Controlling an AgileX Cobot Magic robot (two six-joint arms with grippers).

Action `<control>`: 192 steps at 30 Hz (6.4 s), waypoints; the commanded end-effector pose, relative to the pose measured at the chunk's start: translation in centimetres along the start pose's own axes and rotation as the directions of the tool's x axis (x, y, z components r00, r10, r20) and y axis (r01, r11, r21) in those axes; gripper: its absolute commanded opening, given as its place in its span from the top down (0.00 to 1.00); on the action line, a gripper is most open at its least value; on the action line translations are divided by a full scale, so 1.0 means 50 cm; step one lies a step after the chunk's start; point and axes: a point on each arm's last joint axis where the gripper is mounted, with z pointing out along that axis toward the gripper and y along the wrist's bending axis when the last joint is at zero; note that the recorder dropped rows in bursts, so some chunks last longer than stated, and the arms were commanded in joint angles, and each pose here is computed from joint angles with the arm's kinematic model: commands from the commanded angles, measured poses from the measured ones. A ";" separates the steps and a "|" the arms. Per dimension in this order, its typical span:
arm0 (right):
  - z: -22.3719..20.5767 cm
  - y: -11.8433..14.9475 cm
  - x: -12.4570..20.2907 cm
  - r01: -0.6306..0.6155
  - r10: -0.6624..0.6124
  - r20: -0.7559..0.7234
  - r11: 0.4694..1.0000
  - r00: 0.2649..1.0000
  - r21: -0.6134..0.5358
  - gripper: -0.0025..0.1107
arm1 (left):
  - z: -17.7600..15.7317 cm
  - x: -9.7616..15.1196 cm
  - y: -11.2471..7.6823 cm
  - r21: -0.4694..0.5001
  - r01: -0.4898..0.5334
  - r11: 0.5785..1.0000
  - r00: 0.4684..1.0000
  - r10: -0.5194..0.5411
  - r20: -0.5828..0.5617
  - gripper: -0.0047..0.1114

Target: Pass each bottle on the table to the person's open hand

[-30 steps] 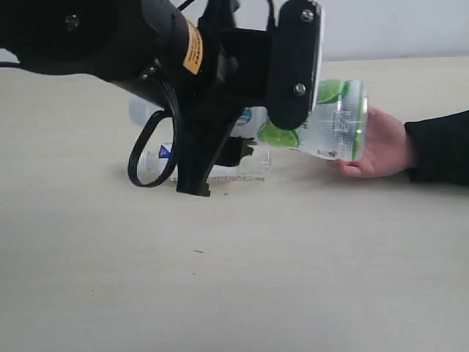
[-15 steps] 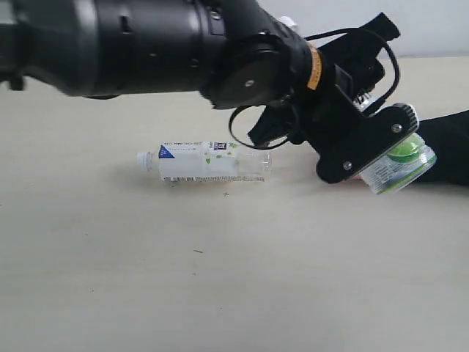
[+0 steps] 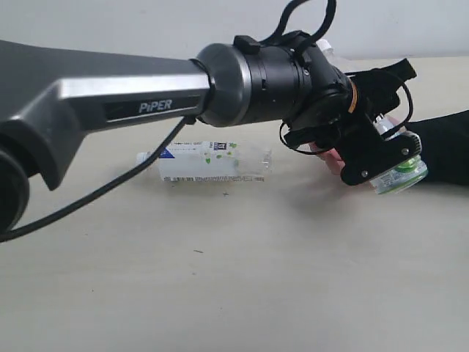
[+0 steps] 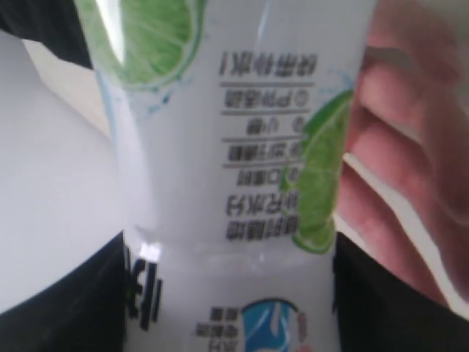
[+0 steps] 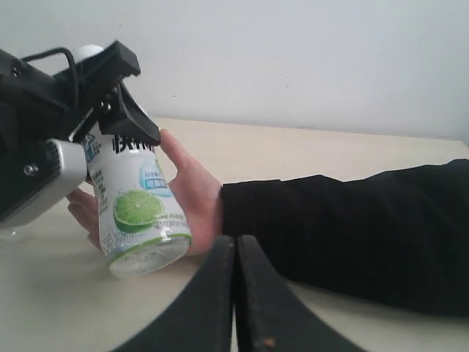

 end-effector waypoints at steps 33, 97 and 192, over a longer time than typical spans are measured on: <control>0.000 0.000 0.002 -0.003 0.003 0.006 1.000 1.000 -0.001 0.98 | 0.038 0.010 -0.032 0.037 0.051 0.998 0.999 -0.051 -0.008 0.30; 0.000 0.000 0.002 -0.003 0.003 0.006 1.000 1.000 -0.001 0.98 | -0.502 0.109 -0.150 -0.004 0.835 -0.550 -0.505 -0.770 0.390 0.95; 0.000 0.000 0.002 -0.003 0.003 0.003 1.000 1.000 0.000 0.98 | -0.675 -0.049 -0.399 0.053 0.849 -0.526 -0.408 -0.589 0.698 0.95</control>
